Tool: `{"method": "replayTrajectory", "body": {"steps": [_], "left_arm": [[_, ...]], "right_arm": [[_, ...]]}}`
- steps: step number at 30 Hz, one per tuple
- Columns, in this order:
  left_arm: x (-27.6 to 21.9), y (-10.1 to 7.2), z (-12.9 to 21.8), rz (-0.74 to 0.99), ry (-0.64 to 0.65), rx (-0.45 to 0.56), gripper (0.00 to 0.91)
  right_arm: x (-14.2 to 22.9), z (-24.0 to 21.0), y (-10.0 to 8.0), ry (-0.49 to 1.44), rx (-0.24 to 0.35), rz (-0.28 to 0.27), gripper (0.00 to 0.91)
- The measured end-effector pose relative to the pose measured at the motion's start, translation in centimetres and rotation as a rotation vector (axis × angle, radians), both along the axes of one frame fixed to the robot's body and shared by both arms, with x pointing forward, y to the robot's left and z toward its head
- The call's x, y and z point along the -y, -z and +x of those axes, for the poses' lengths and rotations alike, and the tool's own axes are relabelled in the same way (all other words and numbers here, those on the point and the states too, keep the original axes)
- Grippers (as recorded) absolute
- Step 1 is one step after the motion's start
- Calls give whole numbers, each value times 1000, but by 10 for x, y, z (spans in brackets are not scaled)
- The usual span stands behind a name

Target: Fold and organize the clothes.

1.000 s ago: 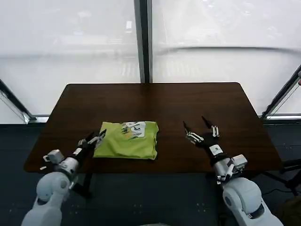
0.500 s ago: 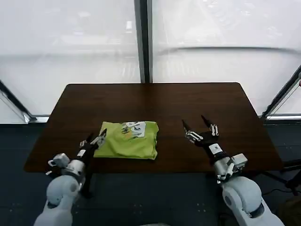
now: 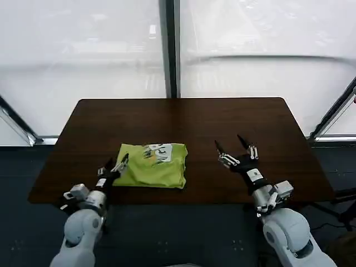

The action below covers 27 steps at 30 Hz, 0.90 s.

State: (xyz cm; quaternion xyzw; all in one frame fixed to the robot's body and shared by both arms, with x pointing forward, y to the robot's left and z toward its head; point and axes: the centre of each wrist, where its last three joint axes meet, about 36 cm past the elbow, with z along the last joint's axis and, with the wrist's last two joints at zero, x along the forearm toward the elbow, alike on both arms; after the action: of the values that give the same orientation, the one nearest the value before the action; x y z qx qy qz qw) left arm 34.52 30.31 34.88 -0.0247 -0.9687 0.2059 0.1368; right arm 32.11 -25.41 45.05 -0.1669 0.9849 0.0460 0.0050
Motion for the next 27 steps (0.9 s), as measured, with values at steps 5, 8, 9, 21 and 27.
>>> {"method": "replayTrajectory", "body": {"steps": [5, 8, 9, 21, 27], "left_arm": [[4, 4, 0, 7, -14, 5, 878], [6, 6, 0, 5, -18, 7, 878], [6, 7, 0, 5, -19, 9, 878], [14, 13, -2, -17, -35, 14, 878], [21, 15, -2, -31, -36, 15, 878]], "right_arm": [[-1, -1, -2, -2, 0, 1, 878], [-3, -2, -3, -5, 0, 3, 878], [-3, -2, -3, -6, 2, 4, 878], [-7, -1, -6, -13, 6, 6, 878], [-6, -1, -9, -13, 12, 7, 878]]}}
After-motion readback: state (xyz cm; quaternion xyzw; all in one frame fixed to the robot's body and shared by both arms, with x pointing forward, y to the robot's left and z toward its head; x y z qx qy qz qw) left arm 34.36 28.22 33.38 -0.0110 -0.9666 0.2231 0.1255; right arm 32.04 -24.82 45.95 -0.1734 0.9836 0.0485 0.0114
